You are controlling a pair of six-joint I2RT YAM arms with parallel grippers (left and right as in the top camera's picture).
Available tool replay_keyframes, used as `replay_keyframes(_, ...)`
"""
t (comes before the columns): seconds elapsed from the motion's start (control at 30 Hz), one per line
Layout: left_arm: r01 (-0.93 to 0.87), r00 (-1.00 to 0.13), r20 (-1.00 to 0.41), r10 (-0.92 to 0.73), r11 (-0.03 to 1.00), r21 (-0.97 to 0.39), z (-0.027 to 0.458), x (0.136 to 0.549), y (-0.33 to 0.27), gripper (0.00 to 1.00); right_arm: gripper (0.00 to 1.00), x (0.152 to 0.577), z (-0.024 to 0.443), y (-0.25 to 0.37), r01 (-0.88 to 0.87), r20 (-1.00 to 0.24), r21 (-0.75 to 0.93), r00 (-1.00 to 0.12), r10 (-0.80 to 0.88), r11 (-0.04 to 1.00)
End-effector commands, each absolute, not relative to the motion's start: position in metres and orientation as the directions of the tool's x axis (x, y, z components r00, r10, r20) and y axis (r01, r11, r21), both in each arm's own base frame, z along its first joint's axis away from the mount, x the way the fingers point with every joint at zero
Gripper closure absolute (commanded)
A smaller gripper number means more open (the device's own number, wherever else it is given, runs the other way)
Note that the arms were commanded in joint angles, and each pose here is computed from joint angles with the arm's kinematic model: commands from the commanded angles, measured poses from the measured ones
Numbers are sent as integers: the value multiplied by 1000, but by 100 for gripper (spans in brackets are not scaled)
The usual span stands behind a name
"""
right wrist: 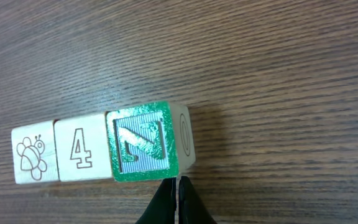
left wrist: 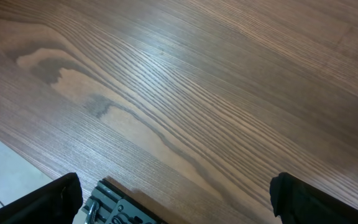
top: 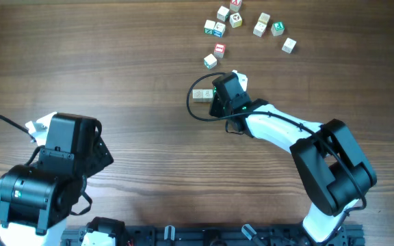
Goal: Form a horizontal line
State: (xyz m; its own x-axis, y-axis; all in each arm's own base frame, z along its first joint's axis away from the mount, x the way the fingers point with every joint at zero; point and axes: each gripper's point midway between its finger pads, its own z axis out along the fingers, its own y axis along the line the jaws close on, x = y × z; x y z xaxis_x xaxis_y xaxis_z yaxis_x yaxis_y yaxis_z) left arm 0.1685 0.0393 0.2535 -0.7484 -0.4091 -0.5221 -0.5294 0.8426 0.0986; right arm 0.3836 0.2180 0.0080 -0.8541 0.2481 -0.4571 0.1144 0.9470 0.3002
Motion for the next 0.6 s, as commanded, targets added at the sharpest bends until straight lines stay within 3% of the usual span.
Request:
replay_keyframes(0.0,-558,-727,-535,-430,825,95,254,168,43,0,95,381,0,218,96,-446,290,-867,223,952)
replay_keyframes(0.57,-557,-727,-535,-430,825,95,254,168,43,0,95,382,2,222,67,-454,297,-867,203,952)
